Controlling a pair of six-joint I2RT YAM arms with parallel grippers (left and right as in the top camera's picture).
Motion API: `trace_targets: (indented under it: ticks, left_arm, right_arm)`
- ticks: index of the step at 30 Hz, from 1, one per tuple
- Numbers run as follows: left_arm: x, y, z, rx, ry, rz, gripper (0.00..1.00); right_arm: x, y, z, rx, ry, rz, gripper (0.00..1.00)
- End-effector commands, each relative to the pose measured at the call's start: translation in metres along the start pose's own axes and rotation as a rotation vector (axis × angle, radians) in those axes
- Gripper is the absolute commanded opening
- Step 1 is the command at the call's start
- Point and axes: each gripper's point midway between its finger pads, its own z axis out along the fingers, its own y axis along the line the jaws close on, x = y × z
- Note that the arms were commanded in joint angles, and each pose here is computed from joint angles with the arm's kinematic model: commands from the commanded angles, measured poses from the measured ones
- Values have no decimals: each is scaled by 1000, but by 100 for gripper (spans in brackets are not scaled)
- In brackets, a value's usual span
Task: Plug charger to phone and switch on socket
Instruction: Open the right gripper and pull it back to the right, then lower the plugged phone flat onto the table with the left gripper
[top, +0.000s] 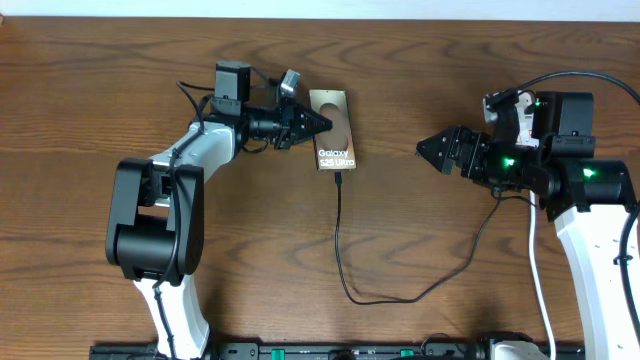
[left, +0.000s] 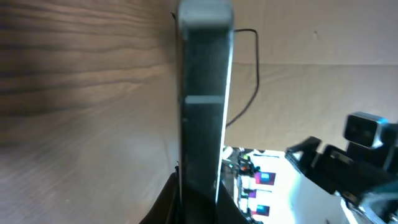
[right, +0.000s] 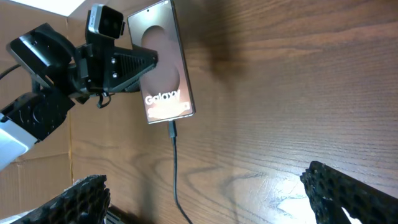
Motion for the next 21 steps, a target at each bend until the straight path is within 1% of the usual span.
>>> trace_targets:
  ticks: [1,5,10,12,13,16,21]
  left_arm:
    - [-6,2,3,-50,-39,74,7]
    - [-7,11,10,-114,-59,63,7]
    - [-7,3,19,-120,-50,92,7]
    - [-8,5,17,-152,-60,92,7]
    - [-9,7,16,-181,-66,101,7]
    - [-7,17,3,-332,-88,132,7]
    - [-4,17,-22,-543,-83,192,7]
  right_arm:
    - [-5,3,-6,1,-20,-30,99]
    - [-5,3,-5,1,-20,-36,99]
    - [-5,2,-5,6,-21,-41,99]
    - [-5,2,-5,8,-21,-41,99]
    - [-5,2,-5,8,-21,-41,99]
    - [-5,1,-5,9,-22,-45,99]
    - [-6,0,-5,15,-25,-45,99]
